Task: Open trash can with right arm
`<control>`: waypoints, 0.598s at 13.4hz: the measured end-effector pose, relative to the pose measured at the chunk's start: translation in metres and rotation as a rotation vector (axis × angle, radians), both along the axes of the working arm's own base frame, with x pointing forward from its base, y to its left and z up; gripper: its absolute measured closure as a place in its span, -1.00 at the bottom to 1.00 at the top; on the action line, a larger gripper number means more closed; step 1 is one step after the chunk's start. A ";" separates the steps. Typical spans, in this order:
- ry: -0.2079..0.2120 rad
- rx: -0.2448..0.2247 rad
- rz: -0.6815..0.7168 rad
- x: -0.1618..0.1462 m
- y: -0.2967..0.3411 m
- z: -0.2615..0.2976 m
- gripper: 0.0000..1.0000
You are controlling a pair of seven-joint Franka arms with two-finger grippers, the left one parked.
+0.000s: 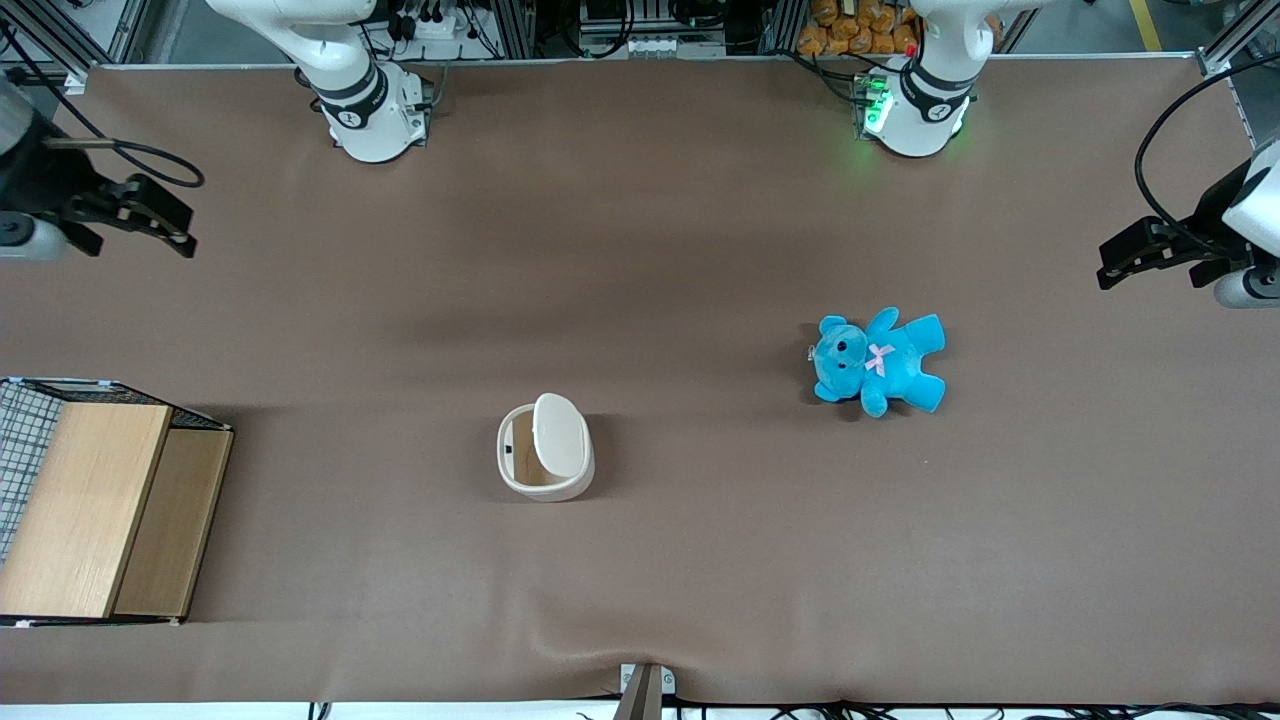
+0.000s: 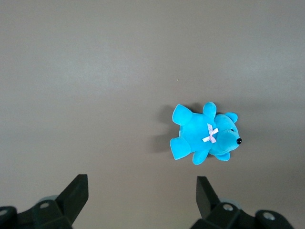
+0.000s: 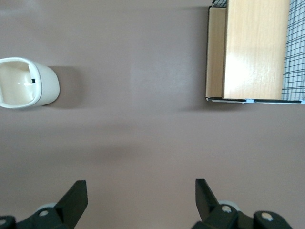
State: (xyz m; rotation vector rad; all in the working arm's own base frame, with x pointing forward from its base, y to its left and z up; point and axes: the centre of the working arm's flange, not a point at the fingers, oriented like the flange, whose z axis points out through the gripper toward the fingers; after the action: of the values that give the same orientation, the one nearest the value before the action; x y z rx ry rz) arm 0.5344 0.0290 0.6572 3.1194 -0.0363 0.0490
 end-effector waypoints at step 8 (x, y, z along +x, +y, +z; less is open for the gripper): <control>0.000 0.039 0.036 0.000 -0.049 0.000 -1.00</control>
State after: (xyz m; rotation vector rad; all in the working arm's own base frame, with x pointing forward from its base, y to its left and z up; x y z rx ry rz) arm 0.5346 -0.0197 0.6576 3.1592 0.0192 0.0496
